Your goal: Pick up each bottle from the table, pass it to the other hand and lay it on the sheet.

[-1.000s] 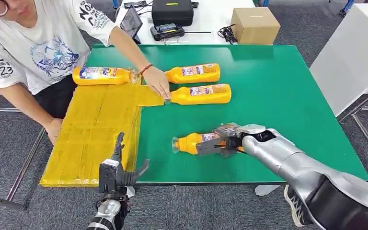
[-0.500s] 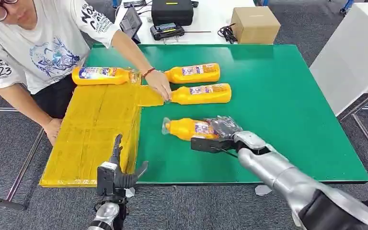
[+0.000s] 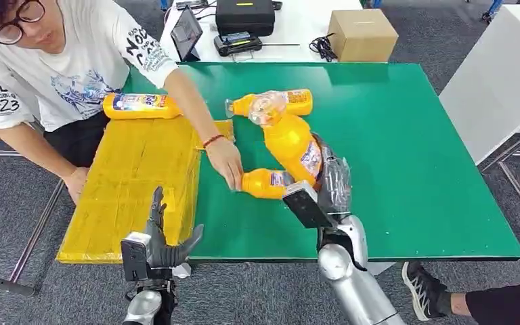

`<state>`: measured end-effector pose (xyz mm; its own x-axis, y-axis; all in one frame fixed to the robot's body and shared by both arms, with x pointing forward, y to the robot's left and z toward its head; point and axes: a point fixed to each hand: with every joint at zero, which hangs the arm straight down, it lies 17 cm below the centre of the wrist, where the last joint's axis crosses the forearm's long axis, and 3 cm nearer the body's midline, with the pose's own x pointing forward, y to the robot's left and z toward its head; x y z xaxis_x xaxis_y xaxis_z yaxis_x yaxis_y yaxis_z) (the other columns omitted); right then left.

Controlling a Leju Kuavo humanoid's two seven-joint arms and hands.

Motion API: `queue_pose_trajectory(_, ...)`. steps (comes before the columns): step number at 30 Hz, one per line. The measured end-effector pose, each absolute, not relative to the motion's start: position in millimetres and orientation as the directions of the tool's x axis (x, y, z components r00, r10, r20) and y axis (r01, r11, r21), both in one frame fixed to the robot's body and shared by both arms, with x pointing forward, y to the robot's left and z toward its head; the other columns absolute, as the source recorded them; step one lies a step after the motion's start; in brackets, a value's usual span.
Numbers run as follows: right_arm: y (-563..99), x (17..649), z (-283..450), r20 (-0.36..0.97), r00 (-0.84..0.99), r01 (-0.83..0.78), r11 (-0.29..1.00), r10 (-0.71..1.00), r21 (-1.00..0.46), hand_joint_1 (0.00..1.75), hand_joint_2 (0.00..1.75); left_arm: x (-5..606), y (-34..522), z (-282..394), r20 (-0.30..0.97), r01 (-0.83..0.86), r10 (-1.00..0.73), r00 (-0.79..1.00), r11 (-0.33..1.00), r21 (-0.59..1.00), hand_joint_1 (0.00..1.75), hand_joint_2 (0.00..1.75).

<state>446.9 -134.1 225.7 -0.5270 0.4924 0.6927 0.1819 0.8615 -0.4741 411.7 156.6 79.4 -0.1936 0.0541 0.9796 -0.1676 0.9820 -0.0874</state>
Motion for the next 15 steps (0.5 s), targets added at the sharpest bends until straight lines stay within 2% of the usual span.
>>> queue_pose_trajectory(15, -153, 440, 238, 0.717, -0.513, 0.237, 0.881, 0.472, -0.410, 1.75, 1.75, 412, 159, 88, 0.975, -0.173, 0.059, -0.214, 0.980, -0.097, 0.00, 1.75)
